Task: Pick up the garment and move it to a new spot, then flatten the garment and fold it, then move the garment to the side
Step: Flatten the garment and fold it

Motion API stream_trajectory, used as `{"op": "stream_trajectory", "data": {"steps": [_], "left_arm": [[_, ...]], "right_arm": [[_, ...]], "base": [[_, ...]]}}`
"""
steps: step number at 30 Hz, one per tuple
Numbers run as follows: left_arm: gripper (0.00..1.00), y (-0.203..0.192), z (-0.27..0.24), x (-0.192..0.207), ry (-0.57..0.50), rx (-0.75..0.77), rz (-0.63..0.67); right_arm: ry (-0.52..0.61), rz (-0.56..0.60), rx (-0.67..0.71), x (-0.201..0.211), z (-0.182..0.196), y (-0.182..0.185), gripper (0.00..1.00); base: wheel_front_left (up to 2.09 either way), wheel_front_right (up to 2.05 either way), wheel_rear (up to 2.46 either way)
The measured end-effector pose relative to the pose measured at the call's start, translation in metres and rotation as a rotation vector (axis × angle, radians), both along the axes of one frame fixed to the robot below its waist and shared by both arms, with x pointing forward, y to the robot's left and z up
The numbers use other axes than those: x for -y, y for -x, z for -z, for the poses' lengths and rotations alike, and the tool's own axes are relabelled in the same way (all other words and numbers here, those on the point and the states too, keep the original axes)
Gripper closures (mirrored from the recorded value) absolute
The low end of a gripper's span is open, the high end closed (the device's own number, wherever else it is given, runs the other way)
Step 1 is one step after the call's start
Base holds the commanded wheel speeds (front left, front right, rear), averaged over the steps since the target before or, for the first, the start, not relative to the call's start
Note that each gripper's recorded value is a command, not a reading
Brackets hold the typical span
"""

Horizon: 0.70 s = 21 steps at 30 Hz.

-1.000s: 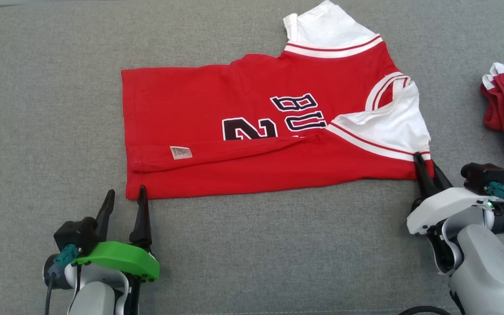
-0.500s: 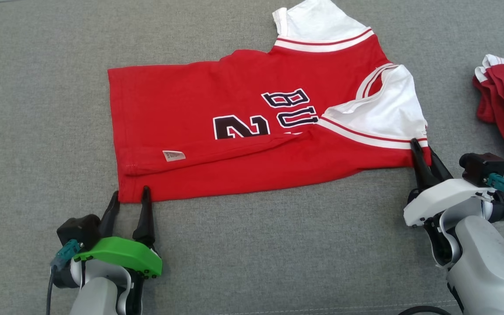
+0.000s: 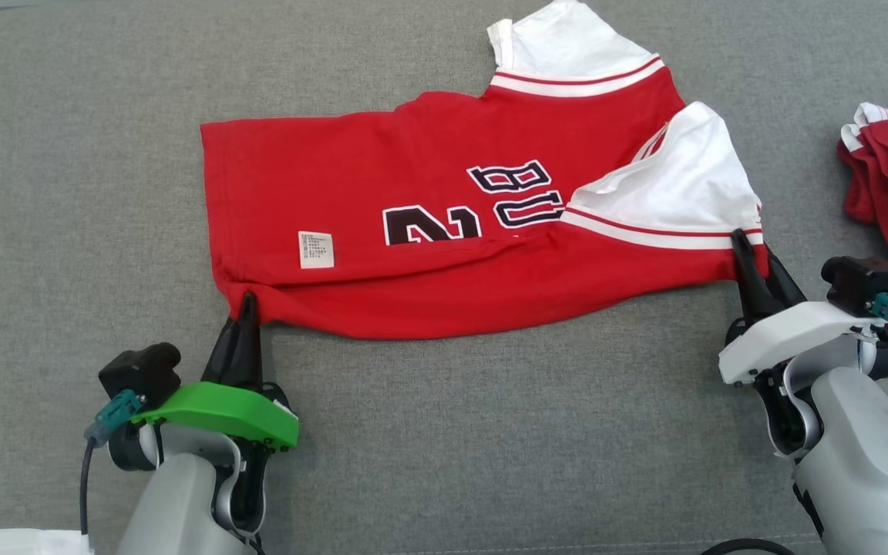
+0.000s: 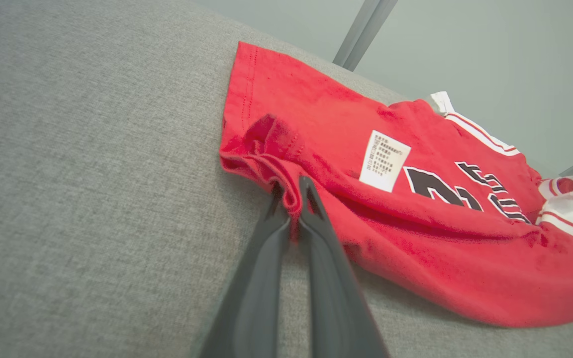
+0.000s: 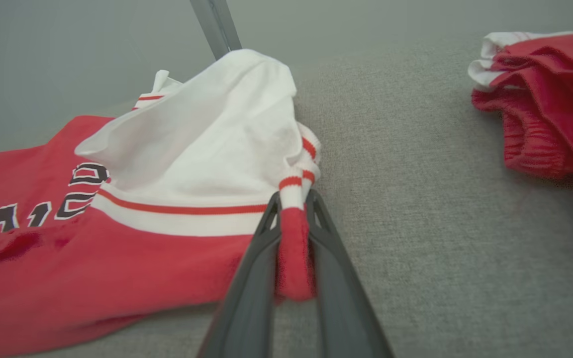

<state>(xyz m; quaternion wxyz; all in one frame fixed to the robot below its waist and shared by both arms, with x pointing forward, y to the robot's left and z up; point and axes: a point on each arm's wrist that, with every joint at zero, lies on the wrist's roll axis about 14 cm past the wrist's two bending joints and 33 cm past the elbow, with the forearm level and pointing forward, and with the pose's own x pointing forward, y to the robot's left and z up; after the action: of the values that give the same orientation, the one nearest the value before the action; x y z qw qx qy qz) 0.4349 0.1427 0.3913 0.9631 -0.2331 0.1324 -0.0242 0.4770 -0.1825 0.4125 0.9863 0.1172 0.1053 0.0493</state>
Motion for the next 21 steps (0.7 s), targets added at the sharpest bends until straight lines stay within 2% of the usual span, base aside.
{"op": "stream_trajectory", "data": {"steps": [7, 13, 21], "left_arm": [[1.0, 0.001, -0.026, -0.013, -0.005, 0.065, -0.028], [1.0, 0.035, -0.025, -0.021, -0.007, 0.042, -0.047], [1.0, 0.076, -0.028, -0.033, -0.003, 0.041, -0.086]], "right_arm": [[-0.008, 0.01, -0.012, 0.001, -0.006, 0.008, 1.0], [-0.033, 0.011, -0.072, -0.006, 0.0, 0.04, 1.0], [-0.057, 0.025, -0.037, -0.003, -0.02, 0.069, 1.0]], "base": [[0.0, 0.0, 0.0], [0.0, 0.0, 0.0], [0.0, 0.0, 0.0]]}}
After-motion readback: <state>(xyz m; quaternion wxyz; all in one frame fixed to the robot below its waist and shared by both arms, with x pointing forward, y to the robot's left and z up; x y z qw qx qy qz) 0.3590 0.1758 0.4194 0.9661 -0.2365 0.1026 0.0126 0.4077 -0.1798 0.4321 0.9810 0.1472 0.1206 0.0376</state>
